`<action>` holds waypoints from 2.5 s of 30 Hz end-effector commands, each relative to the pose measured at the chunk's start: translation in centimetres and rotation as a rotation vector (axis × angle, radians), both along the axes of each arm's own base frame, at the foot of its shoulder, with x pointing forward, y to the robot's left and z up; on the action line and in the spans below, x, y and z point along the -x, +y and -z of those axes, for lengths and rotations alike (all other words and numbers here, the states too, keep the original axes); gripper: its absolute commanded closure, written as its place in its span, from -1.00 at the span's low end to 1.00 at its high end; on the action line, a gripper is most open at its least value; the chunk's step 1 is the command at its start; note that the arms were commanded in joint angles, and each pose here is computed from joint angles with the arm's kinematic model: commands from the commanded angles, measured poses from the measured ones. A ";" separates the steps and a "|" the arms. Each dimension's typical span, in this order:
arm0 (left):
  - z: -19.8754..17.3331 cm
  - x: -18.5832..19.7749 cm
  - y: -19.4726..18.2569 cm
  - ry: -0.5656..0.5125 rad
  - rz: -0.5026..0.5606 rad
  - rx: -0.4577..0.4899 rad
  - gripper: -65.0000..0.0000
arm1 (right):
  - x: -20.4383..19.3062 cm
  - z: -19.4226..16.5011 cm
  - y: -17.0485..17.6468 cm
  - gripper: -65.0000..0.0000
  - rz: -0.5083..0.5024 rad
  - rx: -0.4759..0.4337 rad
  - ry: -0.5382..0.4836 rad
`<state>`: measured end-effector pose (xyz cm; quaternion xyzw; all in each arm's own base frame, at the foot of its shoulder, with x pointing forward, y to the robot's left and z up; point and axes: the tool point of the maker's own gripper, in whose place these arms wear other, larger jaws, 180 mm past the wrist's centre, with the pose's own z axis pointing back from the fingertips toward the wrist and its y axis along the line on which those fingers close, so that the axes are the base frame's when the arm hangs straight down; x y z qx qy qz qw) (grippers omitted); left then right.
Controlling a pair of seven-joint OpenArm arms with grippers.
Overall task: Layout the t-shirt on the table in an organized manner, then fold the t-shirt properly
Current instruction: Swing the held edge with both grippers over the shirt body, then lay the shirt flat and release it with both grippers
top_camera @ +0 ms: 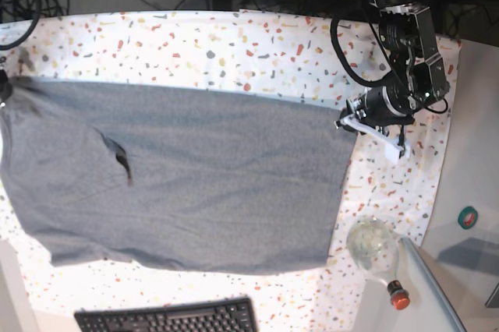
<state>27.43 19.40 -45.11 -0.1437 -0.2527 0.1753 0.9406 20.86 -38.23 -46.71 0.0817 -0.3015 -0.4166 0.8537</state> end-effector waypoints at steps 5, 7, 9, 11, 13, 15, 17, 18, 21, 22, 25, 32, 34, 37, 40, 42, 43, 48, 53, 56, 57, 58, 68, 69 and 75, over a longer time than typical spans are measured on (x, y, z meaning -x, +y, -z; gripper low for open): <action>-0.7 1.4 1.4 -0.017 0.002 -0.045 1.00 | 1.0 -0.8 -0.9 1.00 -0.057 0.045 -0.012; -1.0 2.9 2.5 -0.013 -0.016 -0.071 1.00 | 1.5 -0.9 -0.5 1.00 -0.093 0.054 -0.013; -1.1 4.4 3.5 -0.004 -0.039 -0.090 1.00 | 2.1 -1.0 -0.6 1.00 -0.103 0.065 -0.006; -1.2 5.7 4.2 0.005 -0.053 -0.108 1.00 | 2.9 -0.7 -0.2 1.00 -0.111 0.061 0.012; -1.2 7.1 5.0 0.022 -0.070 -0.122 1.00 | 3.3 -0.8 0.4 1.00 -0.124 0.052 0.022; -1.3 8.2 6.0 0.032 -0.093 -0.138 1.00 | 4.4 -1.3 -0.1 1.00 -0.108 0.056 0.029; -1.3 9.2 6.8 0.045 -0.116 -0.149 1.00 | 5.1 -1.2 0.4 1.00 -0.087 0.034 0.033; -1.2 9.5 7.2 0.050 -0.128 -0.153 1.00 | 5.4 -1.3 0.3 1.00 -0.077 0.031 0.034; -1.2 10.0 8.1 0.057 -0.156 -0.158 1.00 | 6.2 -1.1 0.0 1.00 -0.053 0.025 0.040; -1.2 10.0 8.2 0.057 -0.160 -0.160 1.00 | 6.6 -1.0 0.1 1.00 -0.058 0.025 0.049; -1.1 10.4 8.2 0.063 -0.160 -0.162 1.00 | 7.0 -0.5 0.9 1.00 -0.051 0.005 0.054; -0.6 11.1 8.1 0.084 -0.160 -0.158 1.00 | 8.2 0.0 1.0 1.00 -0.042 0.001 0.075; -0.6 11.1 8.1 0.085 -0.160 -0.157 1.00 | 8.3 0.0 1.0 1.00 -0.038 -0.001 0.077; -0.6 11.2 8.2 0.086 -0.161 -0.157 1.00 | 8.4 0.1 1.0 1.00 -0.038 -0.003 0.080; -0.6 11.2 8.1 0.089 -0.161 -0.156 1.00 | 8.5 0.1 1.0 1.00 -0.037 -0.004 0.083; -0.5 11.6 8.1 0.097 -0.159 -0.158 1.00 | 8.6 0.1 1.1 1.00 -0.036 -0.007 0.082; -0.5 11.6 8.2 0.096 -0.158 -0.159 1.00 | 8.6 0.1 1.1 1.00 -0.035 -0.008 0.082; -0.3 12.4 9.2 0.111 -0.196 -0.162 0.61 | 9.3 0.3 1.2 0.07 0.014 -0.020 0.068; -1.2 13.2 12.1 0.096 -0.290 -0.190 -0.26 | 10.3 -0.9 0.1 -0.03 0.094 0.004 0.026; -1.9 13.2 13.1 0.081 -0.316 -0.208 -0.36 | 10.2 -2.4 -0.5 -0.03 0.077 0.050 0.010; -2.0 13.3 13.4 0.080 -0.322 -0.212 -0.36 | 10.0 -2.8 -0.4 -0.03 0.074 0.061 -0.001; -2.1 13.3 13.6 0.079 -0.325 -0.214 -0.36 | 9.7 -3.3 -0.3 -0.03 0.072 0.072 -0.011; -3.3 13.7 16.6 0.044 -0.431 -0.236 -0.03 | 2.9 -7.9 -2.5 -0.04 -0.009 0.189 -0.136; -3.4 13.9 17.0 0.043 -0.446 -0.240 0.26 | 0.7 -7.9 -2.4 -0.05 -0.050 0.196 -0.139; -3.9 13.5 17.8 0.026 -0.471 -0.249 1.00 | -10.3 -6.1 -3.4 -0.05 -0.259 0.279 -0.025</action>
